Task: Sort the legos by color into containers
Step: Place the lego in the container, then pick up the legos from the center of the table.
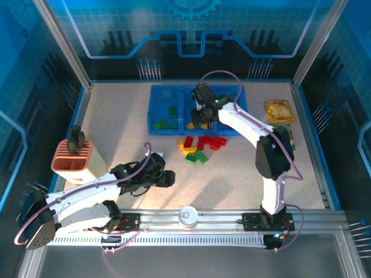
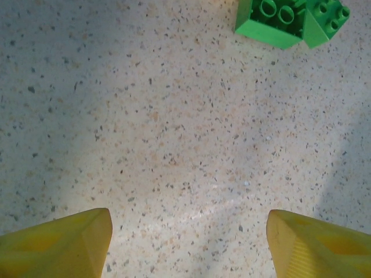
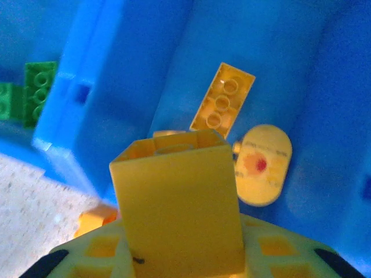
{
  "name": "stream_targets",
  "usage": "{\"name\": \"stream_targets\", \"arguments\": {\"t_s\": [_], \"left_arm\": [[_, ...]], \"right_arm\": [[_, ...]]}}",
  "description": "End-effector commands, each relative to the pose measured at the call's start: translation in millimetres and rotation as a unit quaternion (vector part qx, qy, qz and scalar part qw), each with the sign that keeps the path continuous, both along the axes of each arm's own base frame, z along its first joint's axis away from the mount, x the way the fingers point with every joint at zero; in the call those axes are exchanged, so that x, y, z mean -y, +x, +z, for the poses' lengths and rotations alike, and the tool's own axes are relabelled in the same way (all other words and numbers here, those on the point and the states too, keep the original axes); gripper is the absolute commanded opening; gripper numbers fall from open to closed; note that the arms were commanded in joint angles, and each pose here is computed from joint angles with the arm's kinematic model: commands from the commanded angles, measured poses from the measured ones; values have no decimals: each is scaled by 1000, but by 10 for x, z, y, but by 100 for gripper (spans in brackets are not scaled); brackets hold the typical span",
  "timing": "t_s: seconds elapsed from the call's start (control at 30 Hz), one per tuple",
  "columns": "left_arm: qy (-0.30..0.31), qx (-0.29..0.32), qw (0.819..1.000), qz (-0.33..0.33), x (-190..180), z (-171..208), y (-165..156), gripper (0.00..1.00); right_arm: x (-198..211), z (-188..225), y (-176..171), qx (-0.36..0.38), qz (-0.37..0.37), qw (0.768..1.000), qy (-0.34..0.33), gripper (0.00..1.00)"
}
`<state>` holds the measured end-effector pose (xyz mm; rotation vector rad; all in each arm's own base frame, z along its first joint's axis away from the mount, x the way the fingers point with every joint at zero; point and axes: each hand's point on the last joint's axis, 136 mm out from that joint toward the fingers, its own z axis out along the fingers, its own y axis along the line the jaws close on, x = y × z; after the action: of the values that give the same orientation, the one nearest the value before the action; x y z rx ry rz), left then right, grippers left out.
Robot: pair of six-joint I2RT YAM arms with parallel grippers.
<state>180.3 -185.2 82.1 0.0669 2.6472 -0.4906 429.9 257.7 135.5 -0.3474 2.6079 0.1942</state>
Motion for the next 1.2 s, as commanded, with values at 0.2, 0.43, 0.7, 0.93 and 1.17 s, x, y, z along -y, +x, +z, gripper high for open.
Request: {"name": "stream_targets", "arguments": {"t_s": [0.2, 0.43, 0.7, 0.93, 1.17], "left_arm": [[-9, 17, 1000, 22, -126, 114, -49, 72], [-12, 35, 999, 16, -63, 237, 35, 73], [-2, 54, 998, 17, 41, 378, 207, 73], [-20, 32, 998, 41, 54, 290, 409, 74], [-33, 15, 998, 50, 81, 349, 833, 74]], "right_arm": [[-10, -300, 85, -58, -12, 998, -35, 42], [-37, 82, -39, -18, -2, 999, -32, 76], [129, 588, -380, 37, 0, 999, -6, 77], [478, 612, -846, 56, -14, 998, 17, 79], [943, 444, -1199, 51, -65, 996, 28, 85]]}}
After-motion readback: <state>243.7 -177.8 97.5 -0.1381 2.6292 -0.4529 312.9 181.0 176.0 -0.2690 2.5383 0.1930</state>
